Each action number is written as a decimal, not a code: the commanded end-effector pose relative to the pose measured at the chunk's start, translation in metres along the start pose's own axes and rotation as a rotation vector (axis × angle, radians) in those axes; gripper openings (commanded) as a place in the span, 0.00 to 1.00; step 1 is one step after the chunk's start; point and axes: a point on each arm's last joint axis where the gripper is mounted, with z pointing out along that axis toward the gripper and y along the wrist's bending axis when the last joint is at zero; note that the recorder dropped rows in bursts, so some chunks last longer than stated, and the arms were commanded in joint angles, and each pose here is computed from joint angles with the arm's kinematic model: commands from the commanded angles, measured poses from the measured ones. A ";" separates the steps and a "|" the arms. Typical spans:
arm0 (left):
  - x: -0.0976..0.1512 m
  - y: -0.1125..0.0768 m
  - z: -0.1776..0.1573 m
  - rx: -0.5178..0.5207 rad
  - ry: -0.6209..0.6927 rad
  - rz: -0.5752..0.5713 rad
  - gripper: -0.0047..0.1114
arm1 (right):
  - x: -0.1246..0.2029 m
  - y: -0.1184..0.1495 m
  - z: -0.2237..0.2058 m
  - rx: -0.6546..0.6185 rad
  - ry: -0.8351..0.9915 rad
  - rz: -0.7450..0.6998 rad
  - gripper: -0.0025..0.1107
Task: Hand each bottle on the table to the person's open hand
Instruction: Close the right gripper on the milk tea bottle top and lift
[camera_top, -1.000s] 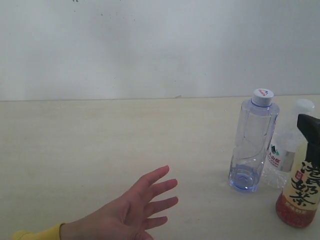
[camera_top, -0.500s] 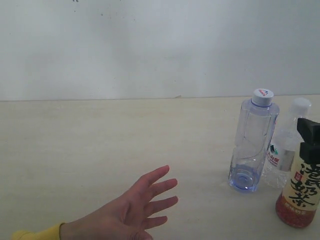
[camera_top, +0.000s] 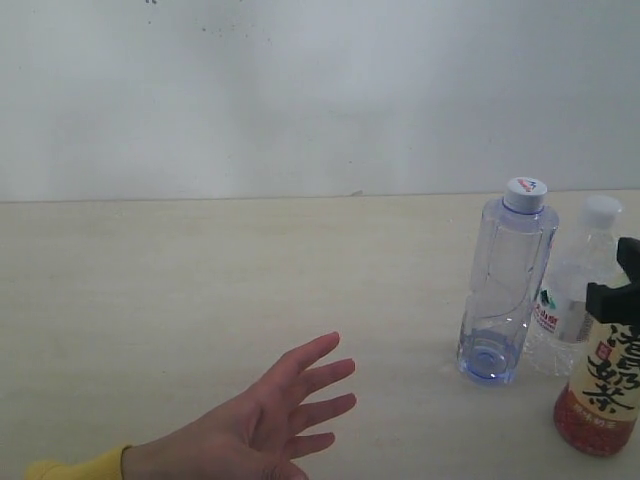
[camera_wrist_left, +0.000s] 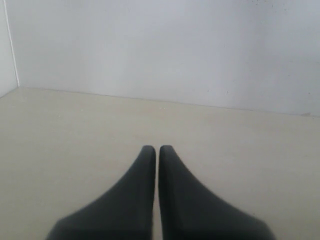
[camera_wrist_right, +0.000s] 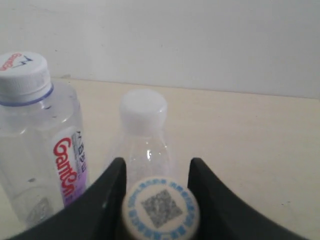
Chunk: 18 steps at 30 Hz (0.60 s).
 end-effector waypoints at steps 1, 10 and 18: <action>-0.001 0.000 0.000 -0.003 -0.002 -0.004 0.08 | -0.007 0.000 -0.008 -0.024 -0.032 -0.005 0.02; -0.001 0.000 0.000 -0.003 -0.002 -0.004 0.08 | -0.018 0.002 -0.049 -0.148 -0.019 0.044 0.02; -0.001 0.000 0.000 -0.003 -0.002 -0.004 0.08 | -0.016 0.024 -0.064 -0.346 0.025 0.002 0.02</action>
